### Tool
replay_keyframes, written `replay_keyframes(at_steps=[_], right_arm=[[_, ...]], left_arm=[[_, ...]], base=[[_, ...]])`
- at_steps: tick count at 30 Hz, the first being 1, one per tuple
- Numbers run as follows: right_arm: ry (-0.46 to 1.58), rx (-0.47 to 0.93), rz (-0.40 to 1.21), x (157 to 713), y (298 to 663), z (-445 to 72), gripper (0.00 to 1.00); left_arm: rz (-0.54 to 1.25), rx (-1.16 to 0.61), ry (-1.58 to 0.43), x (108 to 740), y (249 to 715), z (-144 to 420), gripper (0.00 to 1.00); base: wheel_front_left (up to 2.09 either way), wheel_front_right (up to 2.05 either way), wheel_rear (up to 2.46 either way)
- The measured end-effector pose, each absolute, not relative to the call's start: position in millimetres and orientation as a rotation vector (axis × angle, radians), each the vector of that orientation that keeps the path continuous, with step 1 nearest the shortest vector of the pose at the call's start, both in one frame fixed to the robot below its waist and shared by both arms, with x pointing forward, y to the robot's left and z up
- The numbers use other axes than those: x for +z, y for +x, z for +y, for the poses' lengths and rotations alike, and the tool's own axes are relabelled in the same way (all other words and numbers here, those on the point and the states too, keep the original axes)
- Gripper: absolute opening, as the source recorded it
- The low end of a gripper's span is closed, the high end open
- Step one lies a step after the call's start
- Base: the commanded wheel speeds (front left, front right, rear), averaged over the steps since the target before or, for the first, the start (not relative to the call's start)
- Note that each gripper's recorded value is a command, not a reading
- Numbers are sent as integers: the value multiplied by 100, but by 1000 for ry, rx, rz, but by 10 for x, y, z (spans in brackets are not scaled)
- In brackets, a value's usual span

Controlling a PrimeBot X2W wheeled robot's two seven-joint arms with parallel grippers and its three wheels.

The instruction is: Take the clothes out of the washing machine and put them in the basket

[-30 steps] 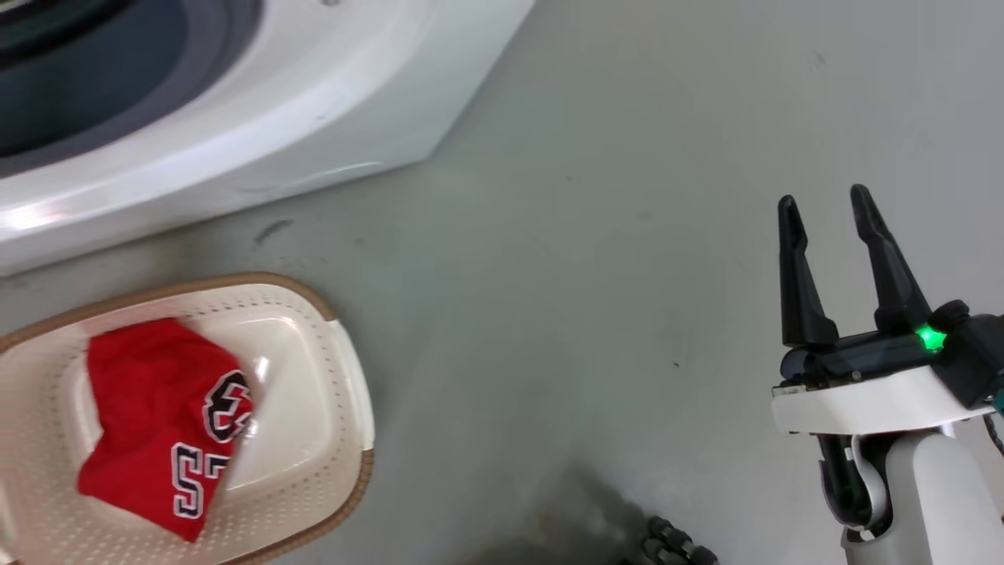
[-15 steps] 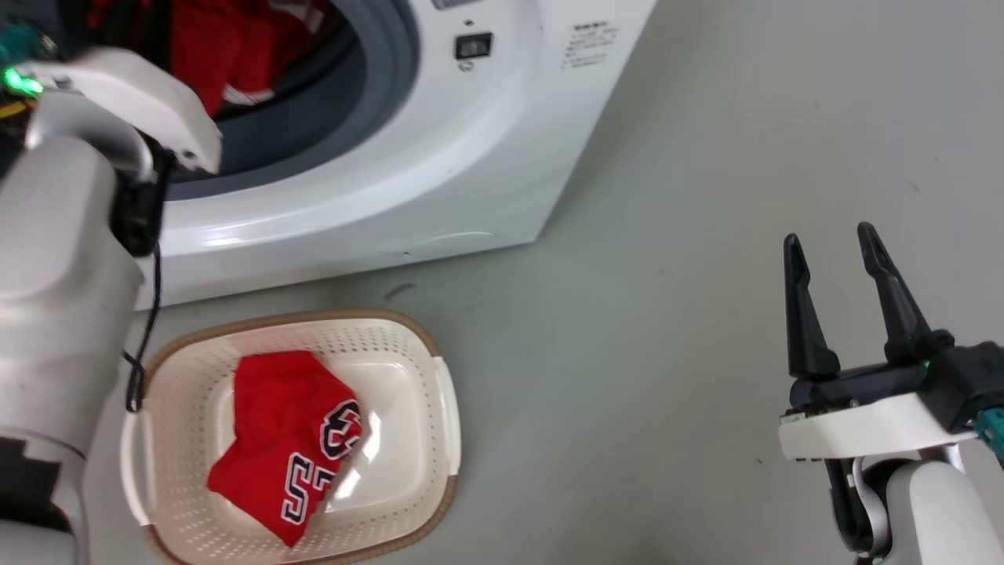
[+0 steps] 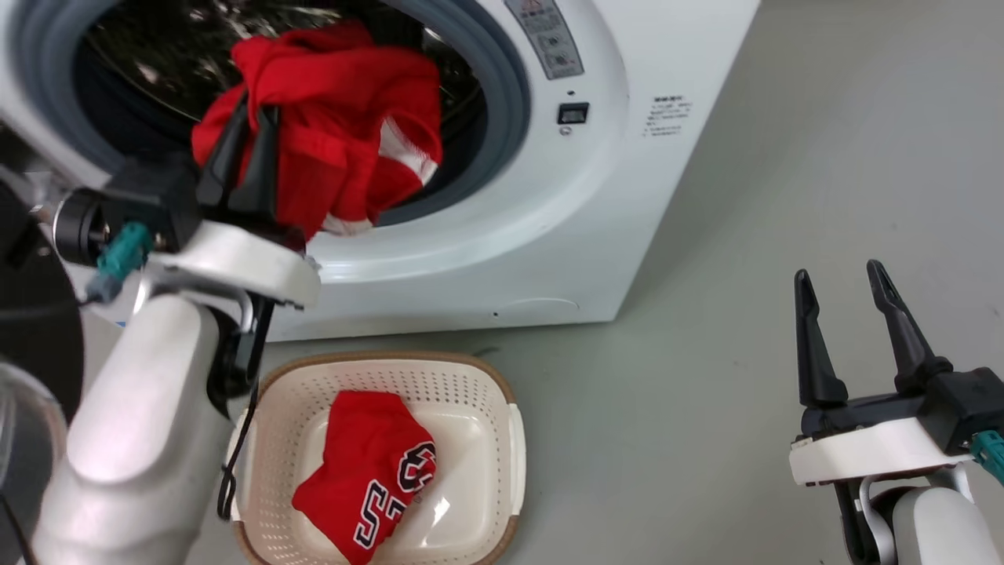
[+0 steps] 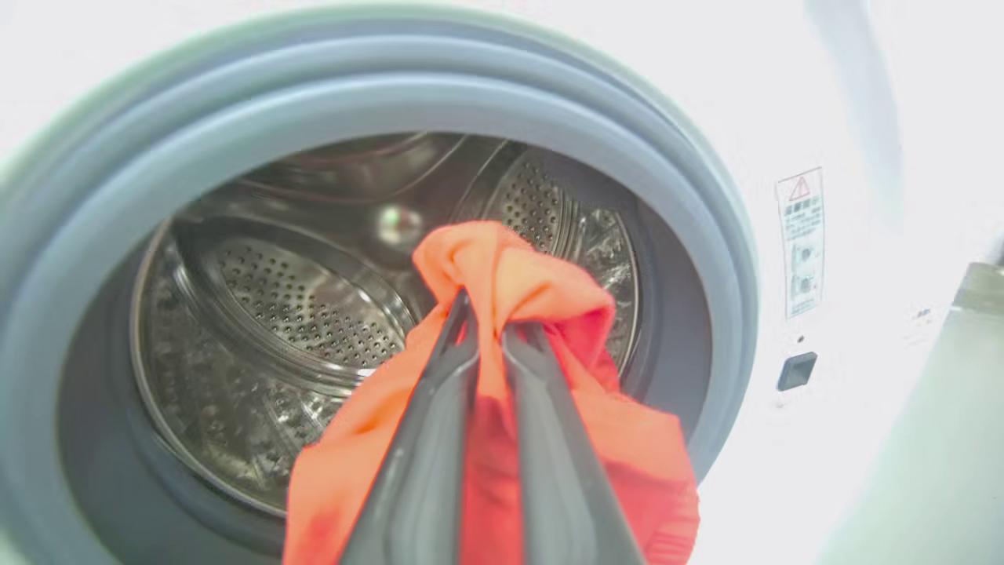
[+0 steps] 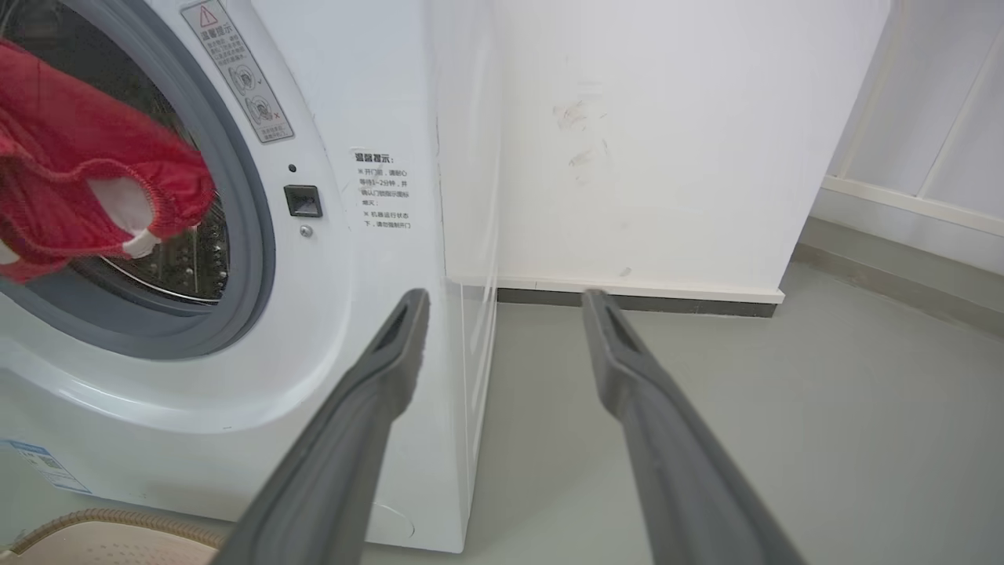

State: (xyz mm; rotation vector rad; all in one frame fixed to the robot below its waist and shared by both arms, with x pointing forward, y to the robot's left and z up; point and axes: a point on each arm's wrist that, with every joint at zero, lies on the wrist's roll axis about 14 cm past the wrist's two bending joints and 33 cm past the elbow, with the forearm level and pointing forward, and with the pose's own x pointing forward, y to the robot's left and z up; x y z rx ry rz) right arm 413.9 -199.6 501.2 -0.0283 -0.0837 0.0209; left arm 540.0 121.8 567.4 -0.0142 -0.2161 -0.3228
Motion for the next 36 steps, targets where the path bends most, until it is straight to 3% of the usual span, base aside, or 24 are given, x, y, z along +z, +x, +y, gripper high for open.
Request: replay_keyframes(at_steps=[11, 18, 36], right_arm=[[-12, 76, -121, 5140, 4110, -1794, 100], [-7, 90, -87, 5006, 4172, -1745, 100], [-28, 52, 37, 4405, 4547, -1917, 100]], left_arm=[[-242, -351, -56, 5711, 4616, 1233, 0], [-13, -432, -79, 4976, 4353, 1044, 0], [478, -563, -7, 3017, 4408, 669, 0]], base=[[0, 0, 0], [0, 0, 0], [0, 0, 0]])
